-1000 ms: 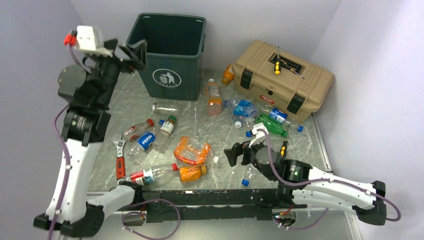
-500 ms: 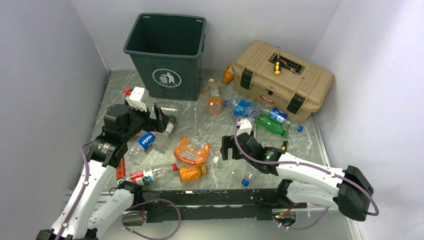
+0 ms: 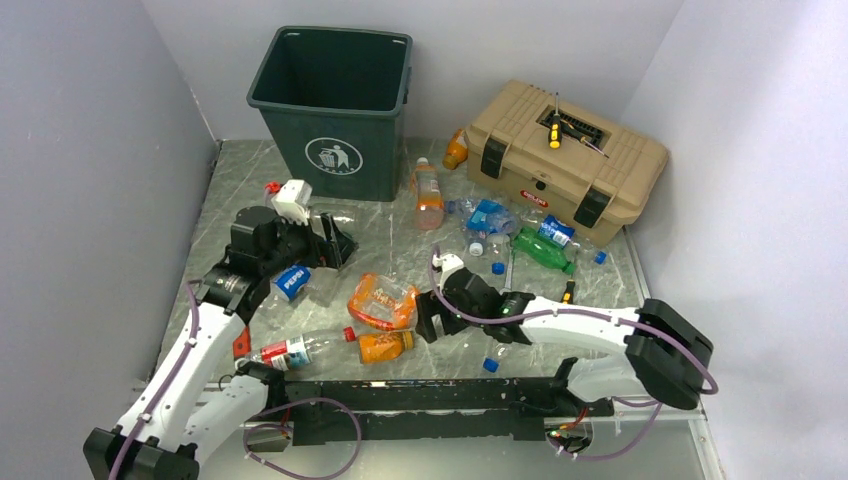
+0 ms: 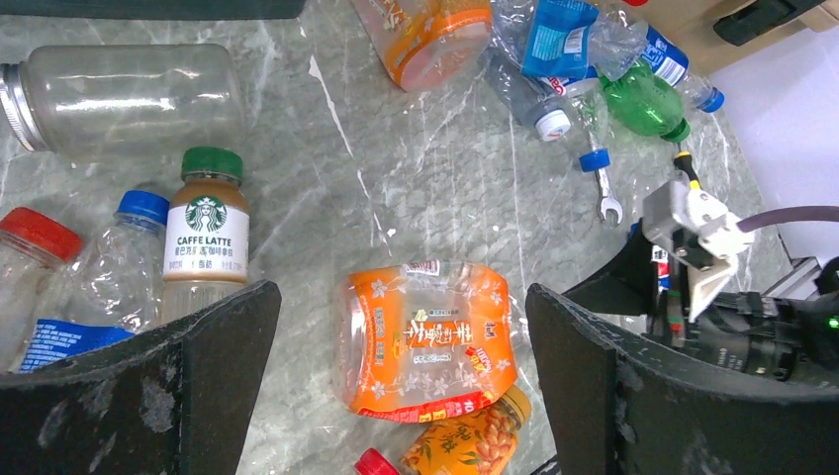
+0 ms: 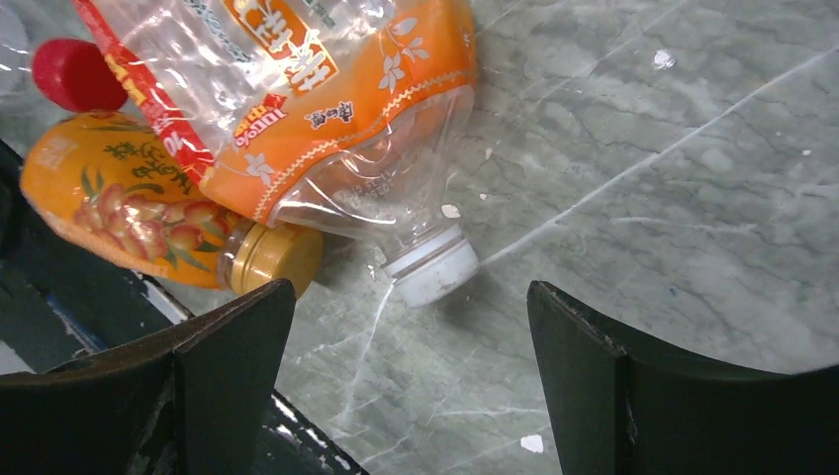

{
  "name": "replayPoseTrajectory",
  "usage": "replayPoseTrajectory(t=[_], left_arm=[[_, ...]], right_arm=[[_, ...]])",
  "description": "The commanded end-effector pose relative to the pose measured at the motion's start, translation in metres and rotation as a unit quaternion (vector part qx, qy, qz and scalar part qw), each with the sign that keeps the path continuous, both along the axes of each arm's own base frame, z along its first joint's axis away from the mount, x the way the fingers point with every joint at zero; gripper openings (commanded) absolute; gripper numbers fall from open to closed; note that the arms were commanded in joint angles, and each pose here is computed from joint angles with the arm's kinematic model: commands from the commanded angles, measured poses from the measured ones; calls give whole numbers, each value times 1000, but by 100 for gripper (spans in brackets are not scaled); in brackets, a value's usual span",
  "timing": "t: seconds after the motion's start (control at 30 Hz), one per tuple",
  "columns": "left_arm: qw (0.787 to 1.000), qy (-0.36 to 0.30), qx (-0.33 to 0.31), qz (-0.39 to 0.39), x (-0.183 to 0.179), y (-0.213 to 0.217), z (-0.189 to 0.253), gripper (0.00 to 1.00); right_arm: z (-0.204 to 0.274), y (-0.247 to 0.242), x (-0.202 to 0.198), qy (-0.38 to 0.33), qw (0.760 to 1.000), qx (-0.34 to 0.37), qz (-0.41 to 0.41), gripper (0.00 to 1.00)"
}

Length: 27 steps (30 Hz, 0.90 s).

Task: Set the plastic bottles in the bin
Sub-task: Pick up the plastic bottle at the center of the board.

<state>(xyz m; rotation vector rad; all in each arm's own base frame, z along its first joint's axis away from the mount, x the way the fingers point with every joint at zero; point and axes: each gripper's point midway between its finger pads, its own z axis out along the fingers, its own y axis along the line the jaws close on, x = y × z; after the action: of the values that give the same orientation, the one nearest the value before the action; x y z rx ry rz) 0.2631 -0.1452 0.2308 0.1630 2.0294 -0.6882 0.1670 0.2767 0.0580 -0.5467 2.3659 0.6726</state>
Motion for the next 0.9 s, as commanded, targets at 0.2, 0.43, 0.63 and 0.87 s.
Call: replayPoseTrajectory(t=[0.2,0.43,0.63,0.87], left_arm=[[999,34,-9,-7,-1,-6,-6,98],[997,82,4,-9,2,-8,-29,95],[992,127,18,-21,3,-12,-50,93],[981,183,34,-56,-2,-27,-76,91]], right_arm=[[7,33,7,-6,999,38,33,89],[-4,25,22,-16,1000,16,-10,73],[-8,-1,42,-18,996,5,-91,67],[7,-20,44,-18,990,22,-138,83]])
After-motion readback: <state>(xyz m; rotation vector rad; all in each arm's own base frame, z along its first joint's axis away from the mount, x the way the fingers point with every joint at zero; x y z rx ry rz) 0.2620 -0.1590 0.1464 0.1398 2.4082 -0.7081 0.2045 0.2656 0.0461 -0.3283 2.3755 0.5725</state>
